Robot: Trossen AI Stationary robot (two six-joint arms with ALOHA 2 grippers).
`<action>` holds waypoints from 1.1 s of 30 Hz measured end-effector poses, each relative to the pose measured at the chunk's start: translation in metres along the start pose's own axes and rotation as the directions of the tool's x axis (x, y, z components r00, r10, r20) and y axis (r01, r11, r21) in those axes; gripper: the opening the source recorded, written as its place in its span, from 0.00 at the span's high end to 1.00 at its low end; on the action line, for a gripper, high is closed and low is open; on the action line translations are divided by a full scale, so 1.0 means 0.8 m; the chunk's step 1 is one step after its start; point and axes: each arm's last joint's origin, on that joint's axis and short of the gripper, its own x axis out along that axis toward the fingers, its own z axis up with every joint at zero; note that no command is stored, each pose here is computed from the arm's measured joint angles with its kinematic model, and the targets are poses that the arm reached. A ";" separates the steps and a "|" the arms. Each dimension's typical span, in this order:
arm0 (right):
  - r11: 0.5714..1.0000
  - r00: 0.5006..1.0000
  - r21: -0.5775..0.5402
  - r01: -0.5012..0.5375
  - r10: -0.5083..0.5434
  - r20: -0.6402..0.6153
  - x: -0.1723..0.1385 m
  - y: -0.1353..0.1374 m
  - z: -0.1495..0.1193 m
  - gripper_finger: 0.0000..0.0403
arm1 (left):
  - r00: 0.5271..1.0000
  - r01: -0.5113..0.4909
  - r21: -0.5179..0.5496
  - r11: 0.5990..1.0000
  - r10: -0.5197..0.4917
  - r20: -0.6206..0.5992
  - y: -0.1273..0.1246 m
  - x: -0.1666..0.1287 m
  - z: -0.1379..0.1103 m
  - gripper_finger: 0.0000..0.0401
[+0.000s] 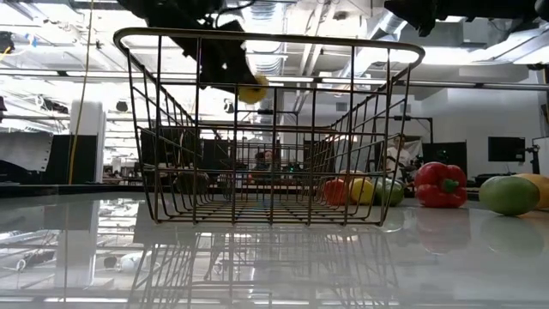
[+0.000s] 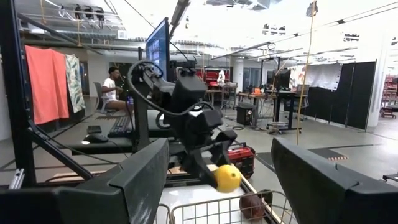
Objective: Sort produce into baskets
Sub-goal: Put the top left lemon into the top wire basket, then put the dark red apple into the top wire basket
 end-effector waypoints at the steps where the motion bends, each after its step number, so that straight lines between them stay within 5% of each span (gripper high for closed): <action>1: 1.000 1.000 0.000 0.000 0.000 -0.001 0.000 0.000 0.000 0.23 | 0.999 -0.022 0.010 1.000 0.022 -0.027 0.001 0.003 0.003 0.42; 8: 1.000 1.000 -0.007 0.000 0.000 -0.002 0.000 0.000 0.000 0.23 | 0.990 -0.073 0.063 0.995 0.080 -0.113 0.010 0.001 0.019 0.25; 16: 1.000 1.000 -0.006 0.000 0.000 -0.009 0.000 0.000 -0.001 0.23 | 0.935 -0.264 0.042 0.964 0.267 -0.235 0.075 0.002 -0.003 0.24; 24: 1.000 1.000 -0.024 0.000 0.000 -0.009 0.000 0.000 -0.001 0.23 | 0.901 -0.303 0.011 0.953 0.291 -0.322 0.145 0.007 -0.045 0.24; 33: 1.000 1.000 -0.028 0.000 0.000 -0.007 0.000 0.000 -0.001 0.23 | 0.928 -0.272 -0.045 0.961 0.250 -0.276 0.176 0.015 -0.075 0.24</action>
